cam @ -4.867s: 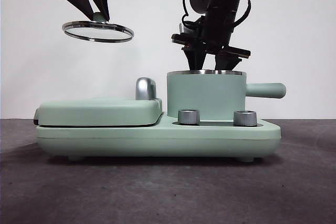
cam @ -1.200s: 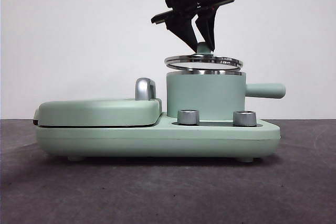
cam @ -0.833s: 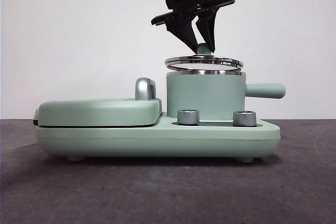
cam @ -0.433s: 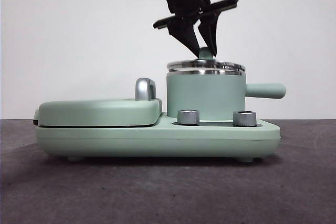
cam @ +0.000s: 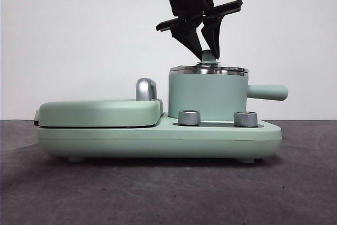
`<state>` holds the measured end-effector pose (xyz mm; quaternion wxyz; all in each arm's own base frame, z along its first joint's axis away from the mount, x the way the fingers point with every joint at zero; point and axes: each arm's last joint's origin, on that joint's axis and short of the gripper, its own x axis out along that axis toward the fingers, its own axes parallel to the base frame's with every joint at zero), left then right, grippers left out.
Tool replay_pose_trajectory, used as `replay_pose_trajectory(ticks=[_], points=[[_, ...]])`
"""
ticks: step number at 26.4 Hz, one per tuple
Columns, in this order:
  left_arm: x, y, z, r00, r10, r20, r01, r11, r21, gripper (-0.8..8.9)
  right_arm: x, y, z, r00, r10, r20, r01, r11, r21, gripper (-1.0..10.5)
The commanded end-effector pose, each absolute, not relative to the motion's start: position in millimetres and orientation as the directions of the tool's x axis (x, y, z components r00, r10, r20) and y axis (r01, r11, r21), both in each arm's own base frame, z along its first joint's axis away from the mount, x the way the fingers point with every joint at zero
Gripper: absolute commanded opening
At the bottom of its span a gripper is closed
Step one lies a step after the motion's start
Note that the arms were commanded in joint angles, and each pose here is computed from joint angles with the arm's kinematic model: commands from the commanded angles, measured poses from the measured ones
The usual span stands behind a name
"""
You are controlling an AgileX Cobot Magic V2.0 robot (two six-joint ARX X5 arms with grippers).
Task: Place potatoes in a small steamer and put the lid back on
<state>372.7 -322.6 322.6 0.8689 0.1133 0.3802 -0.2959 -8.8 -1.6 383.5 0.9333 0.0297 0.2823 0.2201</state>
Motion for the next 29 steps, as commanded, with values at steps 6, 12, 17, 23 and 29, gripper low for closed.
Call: replay_pose_trajectory(ticks=[6,12,17,23,29], points=[[374,-329,325,0.54,-0.445,-0.715,0.609,0.793,-0.033,4.12,-13,-4,380,0.708,0.417,-0.57,-0.382,0.905,0.188,4.6],[354,-288,387,0.596,-0.449,-0.666,0.577,0.816,-0.034,4.77,-13,-4,380,0.708,0.416,-0.57,-0.382,0.905,0.187,4.6],[291,-234,444,0.544,-0.401,-0.737,0.567,0.823,-0.029,4.96,-13,-4,380,0.708,0.416,-0.57,-0.382,0.905,0.186,4.6],[206,-186,483,0.541,-0.452,-0.709,0.609,0.792,-0.041,4.94,-13,-4,380,0.708,0.416,-0.57,-0.385,0.905,0.182,4.6],[149,-148,455,0.504,-0.461,-0.731,0.613,0.787,-0.074,4.94,-13,-4,380,0.708,0.417,-0.57,-0.387,0.904,0.181,4.6]])
